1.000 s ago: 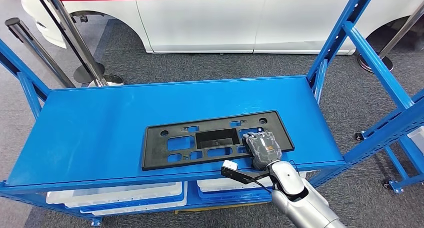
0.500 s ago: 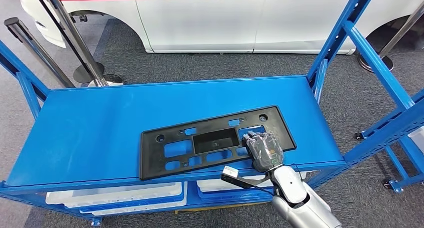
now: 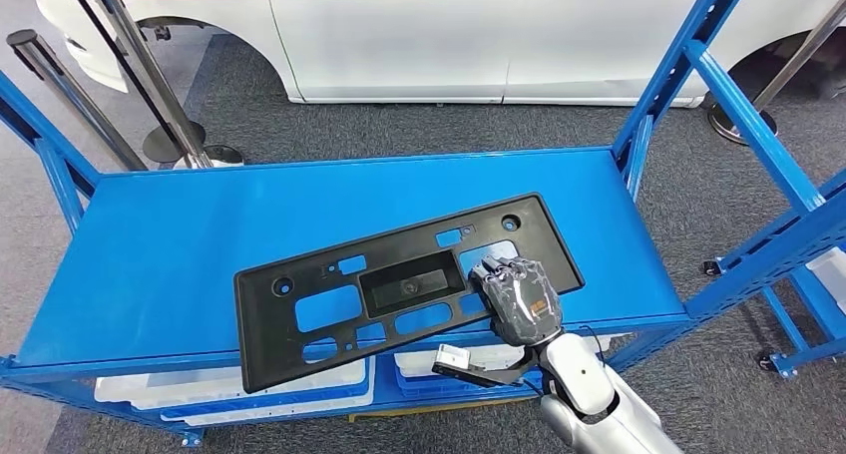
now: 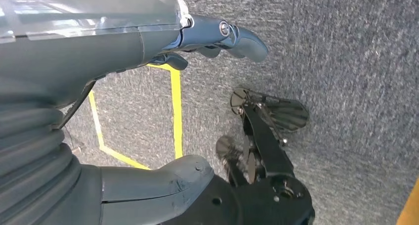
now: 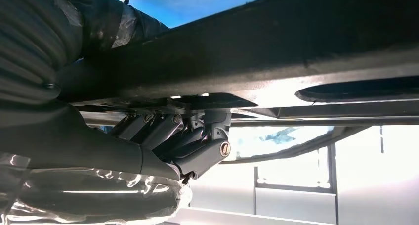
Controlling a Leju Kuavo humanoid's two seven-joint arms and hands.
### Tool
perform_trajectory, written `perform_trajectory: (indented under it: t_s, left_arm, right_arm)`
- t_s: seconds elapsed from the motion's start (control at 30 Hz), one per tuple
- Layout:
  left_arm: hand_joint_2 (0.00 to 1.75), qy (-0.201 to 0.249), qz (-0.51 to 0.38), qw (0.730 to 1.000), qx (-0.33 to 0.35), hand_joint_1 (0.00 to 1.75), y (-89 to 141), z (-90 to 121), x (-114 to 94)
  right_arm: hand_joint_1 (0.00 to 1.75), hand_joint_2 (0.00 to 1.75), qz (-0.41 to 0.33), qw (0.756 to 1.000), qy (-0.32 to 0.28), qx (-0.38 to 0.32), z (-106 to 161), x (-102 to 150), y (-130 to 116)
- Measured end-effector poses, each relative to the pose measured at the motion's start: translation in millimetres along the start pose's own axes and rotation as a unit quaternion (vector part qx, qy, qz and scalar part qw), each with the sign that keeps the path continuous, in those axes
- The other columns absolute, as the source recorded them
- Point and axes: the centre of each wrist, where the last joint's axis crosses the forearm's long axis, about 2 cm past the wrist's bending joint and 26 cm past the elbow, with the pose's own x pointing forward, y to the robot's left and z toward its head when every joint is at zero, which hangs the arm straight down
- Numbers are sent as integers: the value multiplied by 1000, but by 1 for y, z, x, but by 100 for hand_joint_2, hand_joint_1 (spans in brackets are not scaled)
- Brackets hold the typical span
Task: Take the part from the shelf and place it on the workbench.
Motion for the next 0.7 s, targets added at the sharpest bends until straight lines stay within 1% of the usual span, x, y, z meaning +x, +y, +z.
perform_trajectory:
  t_s: [0.3,0.7]
  left_arm:
    - [175,0,-4,1000,1,0,0,0,0]
    - [175,-3,-7,1000,1,0,1,0,2]
  right_arm:
    - [175,175,-19,1000,-10,-5,-1,-2,-13]
    - [175,175,-40,999,-11,-4,3,-6,-17]
